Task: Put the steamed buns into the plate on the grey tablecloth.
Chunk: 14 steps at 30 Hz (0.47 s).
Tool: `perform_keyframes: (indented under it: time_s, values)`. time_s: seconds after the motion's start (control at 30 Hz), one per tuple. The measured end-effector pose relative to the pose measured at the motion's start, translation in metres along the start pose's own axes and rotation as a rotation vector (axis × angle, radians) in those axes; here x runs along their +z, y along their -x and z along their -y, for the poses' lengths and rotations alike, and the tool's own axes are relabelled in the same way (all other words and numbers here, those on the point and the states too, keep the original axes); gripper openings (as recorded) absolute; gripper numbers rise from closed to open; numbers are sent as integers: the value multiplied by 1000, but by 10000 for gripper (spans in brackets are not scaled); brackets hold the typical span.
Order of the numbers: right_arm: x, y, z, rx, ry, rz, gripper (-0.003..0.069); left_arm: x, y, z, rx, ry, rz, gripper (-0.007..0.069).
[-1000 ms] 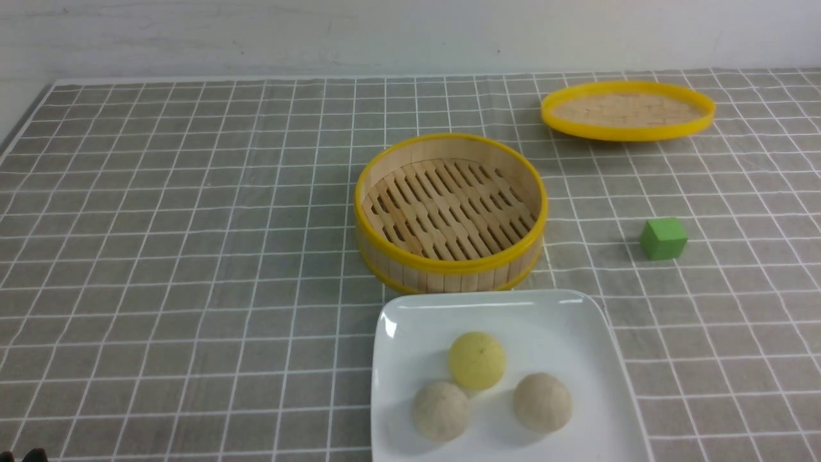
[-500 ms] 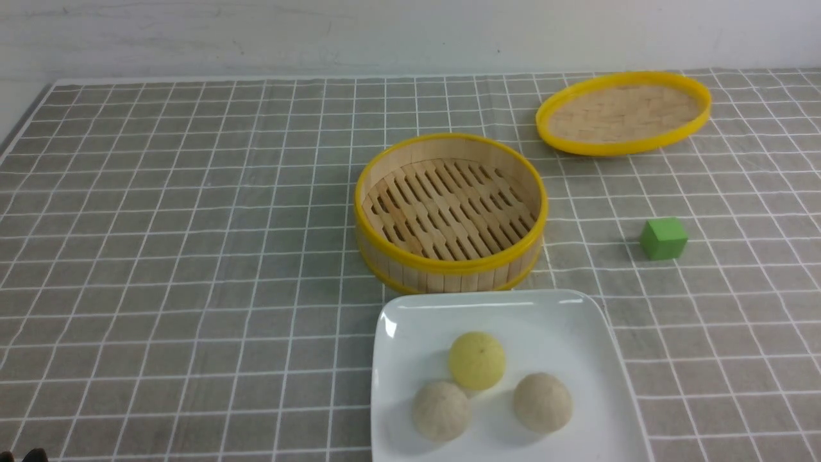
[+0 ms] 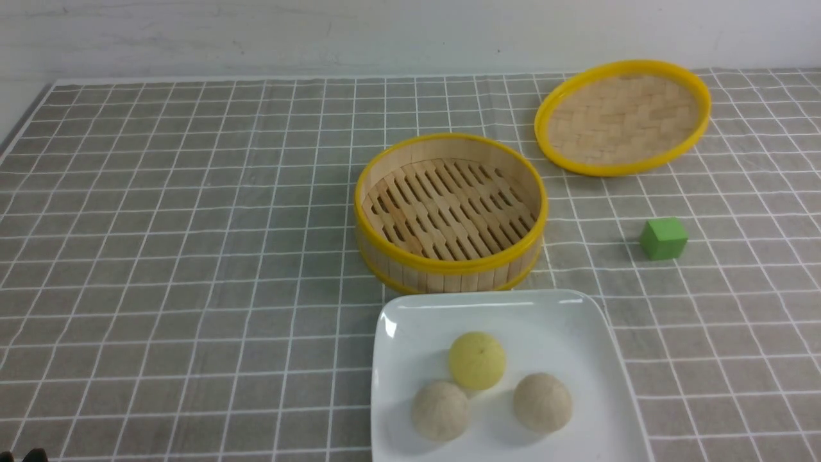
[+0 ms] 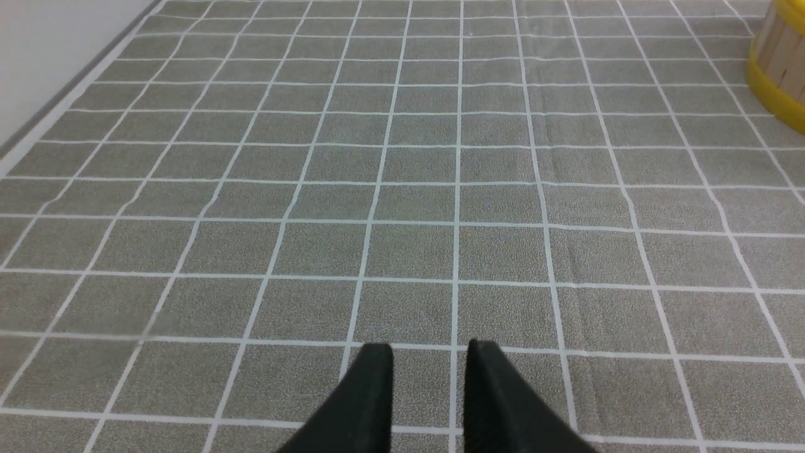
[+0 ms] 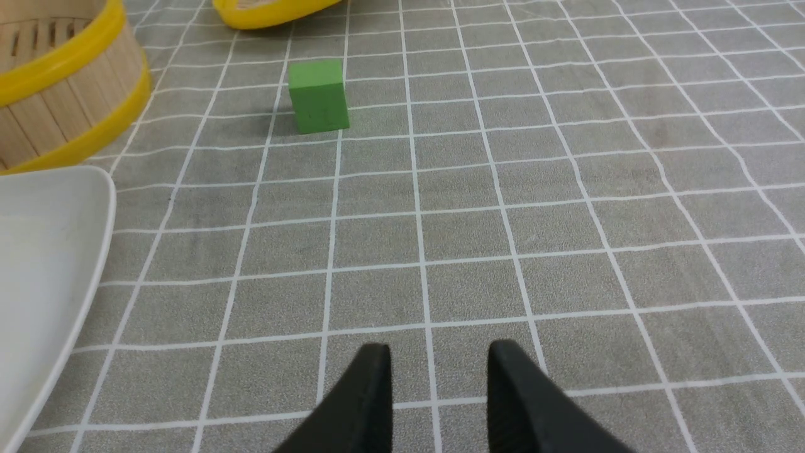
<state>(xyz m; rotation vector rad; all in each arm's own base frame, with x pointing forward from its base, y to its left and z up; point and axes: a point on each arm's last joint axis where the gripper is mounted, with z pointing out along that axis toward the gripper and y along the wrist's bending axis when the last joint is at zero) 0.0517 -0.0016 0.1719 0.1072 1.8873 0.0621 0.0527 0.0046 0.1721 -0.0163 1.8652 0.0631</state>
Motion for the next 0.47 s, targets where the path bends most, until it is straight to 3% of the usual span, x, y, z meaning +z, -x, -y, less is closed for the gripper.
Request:
perform_keyframes:
  time_s: [0.47]
  values:
    - [0, 0, 0, 0, 0, 0, 239, 0, 0, 0, 0, 0, 0, 212]
